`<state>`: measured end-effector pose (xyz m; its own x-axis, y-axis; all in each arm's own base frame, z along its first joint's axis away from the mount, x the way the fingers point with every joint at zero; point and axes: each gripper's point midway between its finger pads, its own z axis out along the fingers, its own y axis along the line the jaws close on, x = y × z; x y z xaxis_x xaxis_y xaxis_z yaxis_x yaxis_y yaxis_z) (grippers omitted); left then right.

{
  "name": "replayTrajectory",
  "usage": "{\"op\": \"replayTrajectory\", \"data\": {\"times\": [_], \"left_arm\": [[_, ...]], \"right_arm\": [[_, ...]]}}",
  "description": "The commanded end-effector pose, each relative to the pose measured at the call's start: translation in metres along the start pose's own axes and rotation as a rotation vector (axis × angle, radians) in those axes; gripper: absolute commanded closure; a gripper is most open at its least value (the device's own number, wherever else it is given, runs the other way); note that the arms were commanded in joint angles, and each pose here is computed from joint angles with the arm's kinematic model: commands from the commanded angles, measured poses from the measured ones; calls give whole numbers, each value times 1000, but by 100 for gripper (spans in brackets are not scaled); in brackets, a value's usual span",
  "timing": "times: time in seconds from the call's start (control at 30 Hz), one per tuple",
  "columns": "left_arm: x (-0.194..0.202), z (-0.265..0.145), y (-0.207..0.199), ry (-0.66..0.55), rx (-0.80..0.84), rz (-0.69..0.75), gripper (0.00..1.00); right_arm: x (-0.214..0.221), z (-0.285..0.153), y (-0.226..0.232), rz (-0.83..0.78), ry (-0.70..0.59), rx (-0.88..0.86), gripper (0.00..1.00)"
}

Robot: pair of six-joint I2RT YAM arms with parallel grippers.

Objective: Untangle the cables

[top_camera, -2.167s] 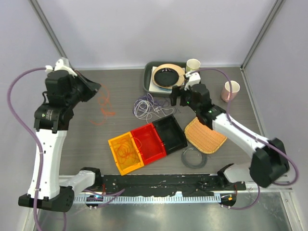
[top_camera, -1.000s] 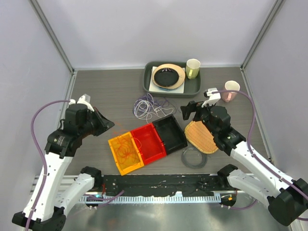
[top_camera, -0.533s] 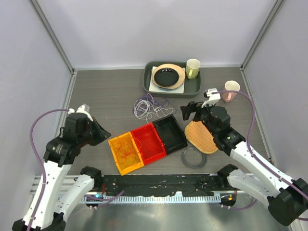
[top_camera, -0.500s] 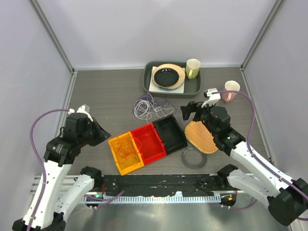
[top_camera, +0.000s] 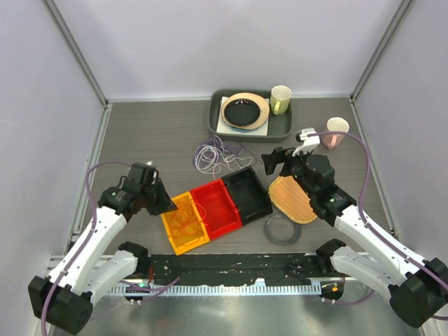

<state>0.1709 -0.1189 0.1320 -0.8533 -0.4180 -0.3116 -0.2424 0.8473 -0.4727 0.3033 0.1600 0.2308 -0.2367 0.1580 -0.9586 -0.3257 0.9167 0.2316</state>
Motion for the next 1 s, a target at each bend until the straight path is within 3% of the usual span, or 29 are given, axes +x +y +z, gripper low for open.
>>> {"op": "replayTrajectory", "data": {"times": [0.0, 0.33, 0.8, 0.97], "left_arm": [[-22, 17, -25, -100, 47, 7, 100], [-24, 57, 3, -108, -201, 36, 100], [-13, 92, 30, -96, -380, 73, 100], [-10, 93, 25, -91, -374, 96, 100]], "right_arm": [[-16, 1, 3, -11, -64, -5, 4], [-15, 2, -3, -18, -65, 23, 4], [-17, 0, -6, -21, -83, 35, 4], [-18, -1, -5, -22, -86, 31, 4]]}}
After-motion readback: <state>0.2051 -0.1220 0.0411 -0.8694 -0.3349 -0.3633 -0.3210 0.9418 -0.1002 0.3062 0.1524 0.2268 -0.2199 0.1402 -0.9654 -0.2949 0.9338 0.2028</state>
